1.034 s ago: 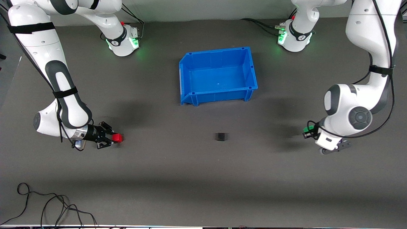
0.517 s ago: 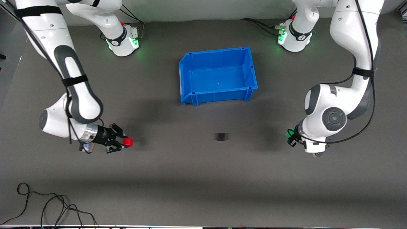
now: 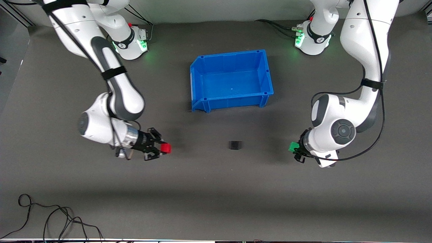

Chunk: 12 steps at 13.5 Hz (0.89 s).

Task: Attach green and red cubes to black cube
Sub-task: 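Carry the red cube toward the black cube while the left gripper carries green, then press the red and green cubes against the black cube's sides with both grippers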

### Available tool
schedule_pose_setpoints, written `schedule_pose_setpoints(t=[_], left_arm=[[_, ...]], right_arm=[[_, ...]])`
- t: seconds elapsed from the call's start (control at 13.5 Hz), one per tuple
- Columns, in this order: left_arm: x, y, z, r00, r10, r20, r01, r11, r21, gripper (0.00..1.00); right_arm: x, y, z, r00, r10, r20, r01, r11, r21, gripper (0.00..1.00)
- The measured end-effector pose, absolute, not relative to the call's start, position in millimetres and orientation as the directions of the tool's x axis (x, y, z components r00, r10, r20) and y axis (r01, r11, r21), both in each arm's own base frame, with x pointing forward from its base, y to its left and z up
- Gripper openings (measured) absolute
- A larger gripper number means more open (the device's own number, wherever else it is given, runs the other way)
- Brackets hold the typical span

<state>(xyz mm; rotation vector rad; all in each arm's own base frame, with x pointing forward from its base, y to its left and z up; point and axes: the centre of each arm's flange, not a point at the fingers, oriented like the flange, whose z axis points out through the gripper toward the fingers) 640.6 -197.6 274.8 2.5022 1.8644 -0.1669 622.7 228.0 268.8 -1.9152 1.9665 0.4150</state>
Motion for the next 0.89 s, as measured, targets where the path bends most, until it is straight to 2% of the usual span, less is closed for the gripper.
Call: schedule_pose_setpoints(t=[0.15,0.37,0.66,0.89], left_arm=[[633.6,-236.0,266.1,0.188,0.978,-0.093,0.979,-0.194,-0.062,0.4],[624.1,-298.7,241.8,0.104,0.991,-0.087,0.991,-0.111,-0.075,0.4],[626.2,-326.5,210.8,-0.085,0.99,-0.112,0.996,0.083,-0.025,0.4],[616.2,-348.8,193.5,-0.129,0.984,-0.126,0.992,0.128,-0.019,0.4]], right_arm=[[615.0,275.4,261.0,-0.044,-0.894,-0.446,-0.996,0.072,-0.046,0.4],[604.4,334.8,249.5,-0.077,-0.891,-0.448,-0.993,0.109,-0.046,0.4],[601.7,386.5,235.2,-0.091,-0.884,-0.459,-0.99,0.128,-0.05,0.4],[591.9,415.2,216.9,-0.087,-0.886,-0.455,-0.989,0.13,-0.066,0.4]])
